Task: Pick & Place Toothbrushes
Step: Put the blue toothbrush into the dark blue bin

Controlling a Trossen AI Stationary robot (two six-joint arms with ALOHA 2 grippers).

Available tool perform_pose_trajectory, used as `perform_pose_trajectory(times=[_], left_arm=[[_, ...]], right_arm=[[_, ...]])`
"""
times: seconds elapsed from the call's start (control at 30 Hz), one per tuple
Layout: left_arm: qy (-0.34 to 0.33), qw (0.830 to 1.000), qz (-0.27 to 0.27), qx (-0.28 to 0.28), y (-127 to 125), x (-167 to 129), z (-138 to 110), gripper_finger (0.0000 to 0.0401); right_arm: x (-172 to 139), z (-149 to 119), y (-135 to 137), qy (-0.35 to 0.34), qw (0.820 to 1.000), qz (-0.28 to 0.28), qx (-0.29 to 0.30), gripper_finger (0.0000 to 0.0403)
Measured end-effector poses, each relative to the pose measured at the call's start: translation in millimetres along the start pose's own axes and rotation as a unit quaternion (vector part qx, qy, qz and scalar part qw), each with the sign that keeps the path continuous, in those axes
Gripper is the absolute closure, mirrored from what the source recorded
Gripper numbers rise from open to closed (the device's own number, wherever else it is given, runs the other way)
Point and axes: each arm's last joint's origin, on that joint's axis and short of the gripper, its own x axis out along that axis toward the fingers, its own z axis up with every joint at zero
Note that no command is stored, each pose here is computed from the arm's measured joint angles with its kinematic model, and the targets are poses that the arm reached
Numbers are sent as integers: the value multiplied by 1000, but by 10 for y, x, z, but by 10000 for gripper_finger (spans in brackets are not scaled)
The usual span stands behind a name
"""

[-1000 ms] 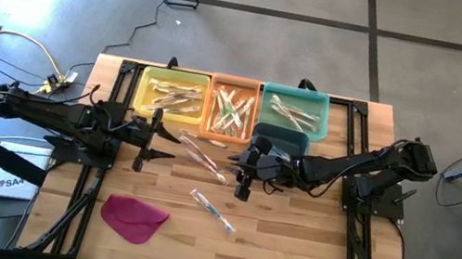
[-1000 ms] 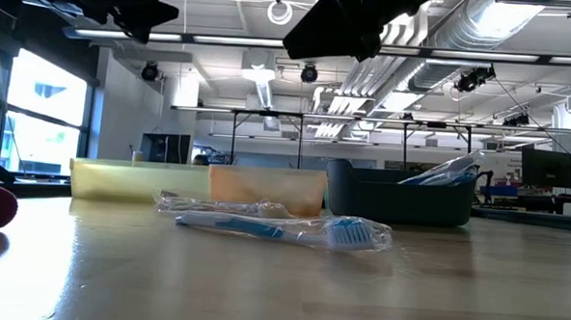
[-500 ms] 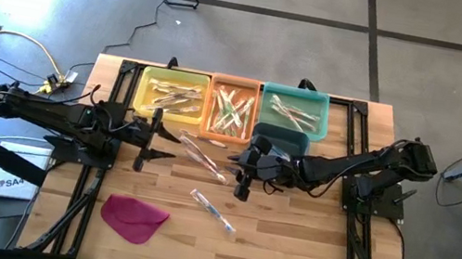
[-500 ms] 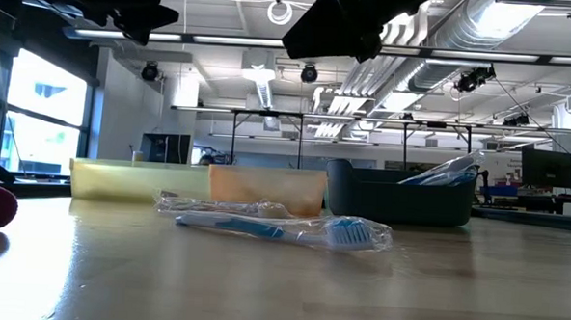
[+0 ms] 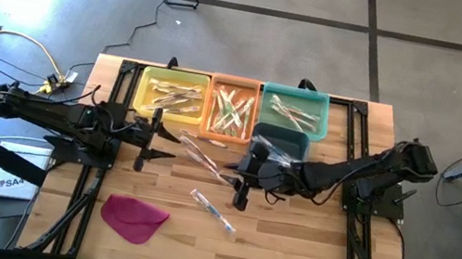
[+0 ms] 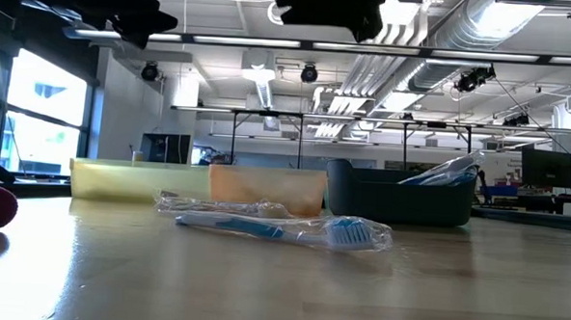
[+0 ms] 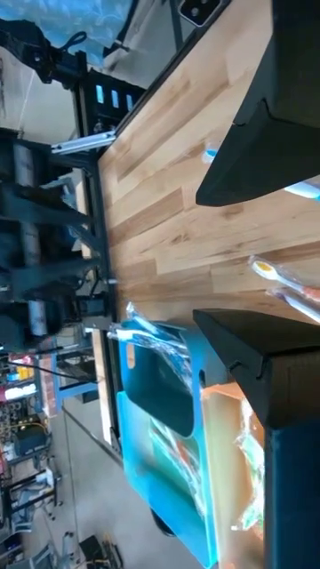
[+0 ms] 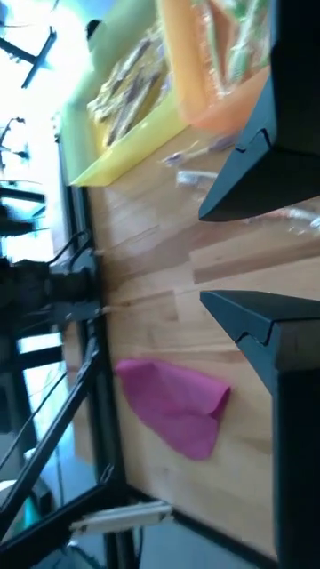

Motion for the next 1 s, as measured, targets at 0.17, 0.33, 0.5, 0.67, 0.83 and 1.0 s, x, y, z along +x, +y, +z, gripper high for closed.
perform_pose_trajectory(times=[0.17, 0.33, 0.5, 0.67, 0.83, 1.0], left_arm=[[12, 1000, 1, 0, -1, -1, -22, 208], [17, 1000, 0, -1, -2, 2, -32, 208], [22, 1000, 0, -1, -2, 4, -41, 208], [30, 1000, 0, -1, -3, 21, -57, 208], [35, 999, 0, 2, -3, 32, -67, 208], [35, 999, 0, 2, -3, 33, -67, 208]], right_arm=[[21, 152, 129, 7, 1000, -4, -17, 275], [155, 147, 264, 55, 998, -4, -43, 275], [361, -65, 407, 169, 985, 7, -33, 275], [521, -301, 493, 251, 967, 38, -2, 275], [583, -439, 544, 286, 956, 54, 28, 275], [651, -565, 586, 312, 946, 64, 53, 275]])
